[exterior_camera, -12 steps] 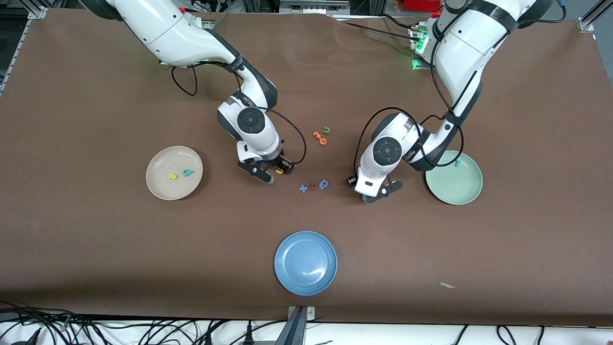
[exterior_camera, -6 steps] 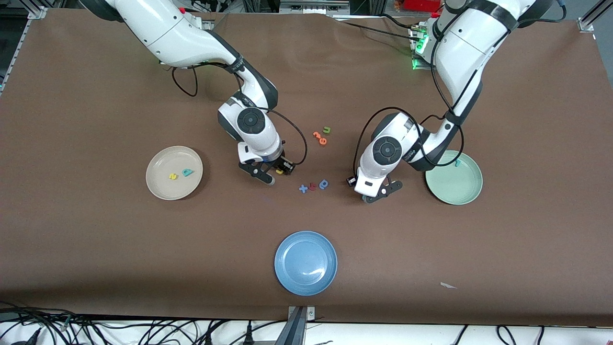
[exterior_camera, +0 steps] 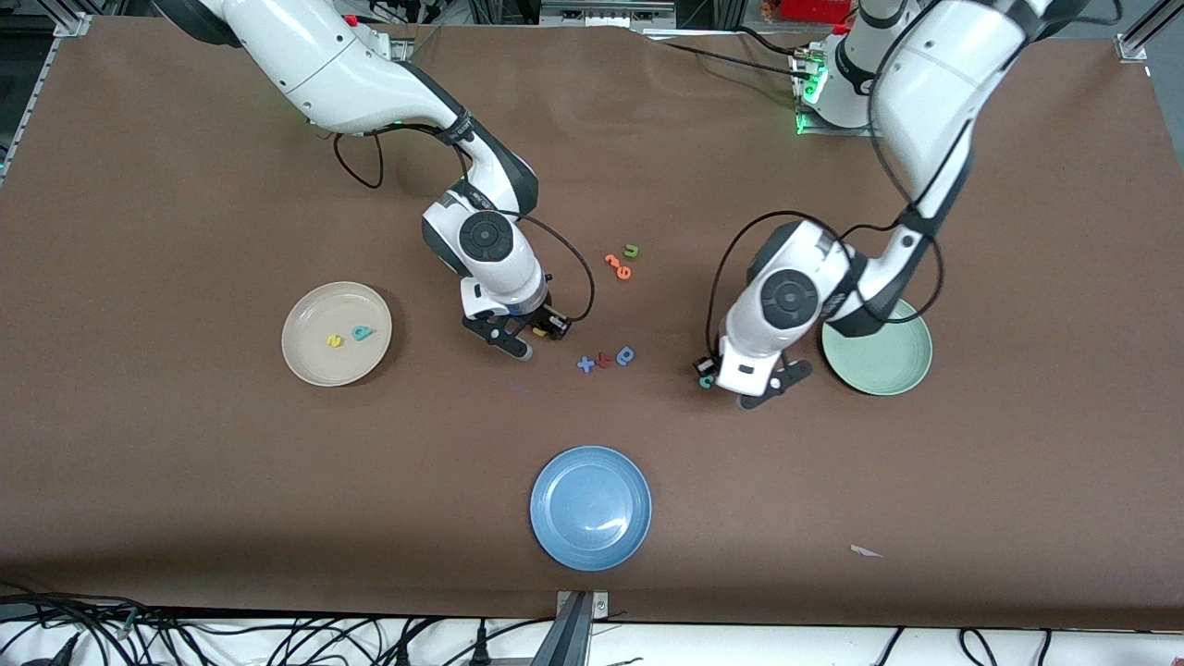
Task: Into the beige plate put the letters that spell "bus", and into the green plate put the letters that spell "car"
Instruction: 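Place the a on the green plate while the right gripper places the u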
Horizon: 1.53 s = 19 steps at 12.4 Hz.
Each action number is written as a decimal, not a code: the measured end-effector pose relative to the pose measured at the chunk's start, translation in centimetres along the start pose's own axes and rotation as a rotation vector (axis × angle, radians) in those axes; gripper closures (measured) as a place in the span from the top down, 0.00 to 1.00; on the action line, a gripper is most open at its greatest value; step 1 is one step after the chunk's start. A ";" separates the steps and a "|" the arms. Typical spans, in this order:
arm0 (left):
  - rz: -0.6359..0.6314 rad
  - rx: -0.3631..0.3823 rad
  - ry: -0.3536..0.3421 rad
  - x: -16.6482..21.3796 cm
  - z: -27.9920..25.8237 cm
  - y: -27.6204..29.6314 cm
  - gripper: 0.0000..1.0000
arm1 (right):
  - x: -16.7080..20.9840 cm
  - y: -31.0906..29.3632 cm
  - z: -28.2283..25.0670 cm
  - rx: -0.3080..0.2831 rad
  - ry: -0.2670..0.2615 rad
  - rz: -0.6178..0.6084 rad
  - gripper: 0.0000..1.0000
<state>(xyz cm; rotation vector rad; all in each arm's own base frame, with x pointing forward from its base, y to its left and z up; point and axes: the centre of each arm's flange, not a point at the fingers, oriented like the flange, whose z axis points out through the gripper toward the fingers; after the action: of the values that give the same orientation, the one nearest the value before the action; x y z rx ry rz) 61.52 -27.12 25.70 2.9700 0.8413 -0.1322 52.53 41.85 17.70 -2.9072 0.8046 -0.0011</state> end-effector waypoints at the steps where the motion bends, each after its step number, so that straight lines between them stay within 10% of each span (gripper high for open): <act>1: 0.004 -0.004 -0.020 0.9 -3.3 -1.1 0.31 | 0.0 0.0 0.0 0.000 0.000 0.000 0.41; 3: 0.042 0.002 -0.071 2.6 -9.6 -4.7 0.31 | 0.1 -0.1 -0.1 0.001 0.006 -0.004 0.26; 8: 0.215 0.091 -0.189 8.7 -16.0 -17.5 0.31 | 1.6 -0.5 -1.9 -0.003 0.045 -0.019 0.26; 12: 0.291 0.118 -0.253 12.8 -12.8 -25.3 0.31 | 4.1 0.2 -7.5 -0.098 0.071 -0.096 0.26; 19: 0.332 -0.005 -0.217 12.5 0.8 -25.1 0.31 | 16.6 12.3 -13.6 -0.259 -0.101 -0.397 0.26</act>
<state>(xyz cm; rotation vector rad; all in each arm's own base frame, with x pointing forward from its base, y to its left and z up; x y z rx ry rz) 58.87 0.69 23.05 2.9658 0.3195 -0.4244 60.02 21.31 29.15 -3.2253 0.2147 0.2249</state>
